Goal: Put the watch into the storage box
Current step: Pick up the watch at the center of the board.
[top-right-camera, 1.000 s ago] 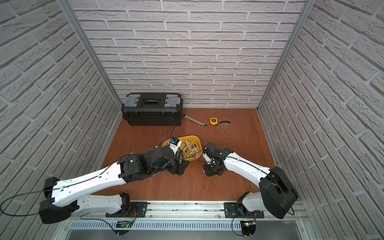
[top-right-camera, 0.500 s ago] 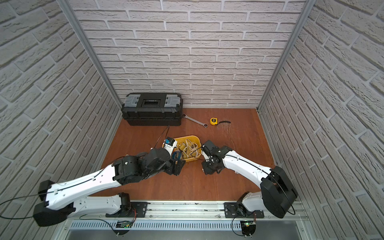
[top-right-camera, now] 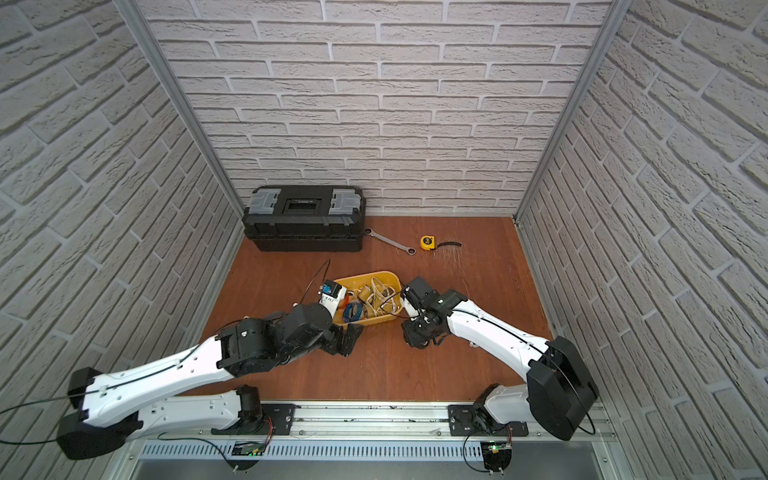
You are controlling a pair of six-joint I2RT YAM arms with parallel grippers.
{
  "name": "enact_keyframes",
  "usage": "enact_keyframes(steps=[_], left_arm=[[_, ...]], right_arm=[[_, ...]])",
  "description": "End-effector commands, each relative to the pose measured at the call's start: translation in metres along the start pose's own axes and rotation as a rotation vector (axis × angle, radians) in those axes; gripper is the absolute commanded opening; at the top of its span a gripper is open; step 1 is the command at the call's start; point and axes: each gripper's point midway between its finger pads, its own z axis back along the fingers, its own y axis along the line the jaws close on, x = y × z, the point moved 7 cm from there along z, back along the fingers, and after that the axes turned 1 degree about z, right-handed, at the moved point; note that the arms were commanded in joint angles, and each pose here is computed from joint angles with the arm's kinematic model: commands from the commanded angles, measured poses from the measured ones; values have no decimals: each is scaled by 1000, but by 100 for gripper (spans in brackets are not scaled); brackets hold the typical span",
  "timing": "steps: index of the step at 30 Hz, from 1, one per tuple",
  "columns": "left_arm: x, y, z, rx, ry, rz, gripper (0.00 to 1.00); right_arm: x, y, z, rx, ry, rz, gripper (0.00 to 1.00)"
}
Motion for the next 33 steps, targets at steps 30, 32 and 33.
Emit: enact_keyframes(steps=[30,32,33], left_arm=[[-9,11,4,26,-26,38,98],[-9,12,4,28,-27,40,98],[-9,12,4,30,-29,39,98]], right_arm=[[19,4,16,-31,-44,34,2],[19,6,29,-19,-62,36,2],[20,7,36,-15,-69,36,2]])
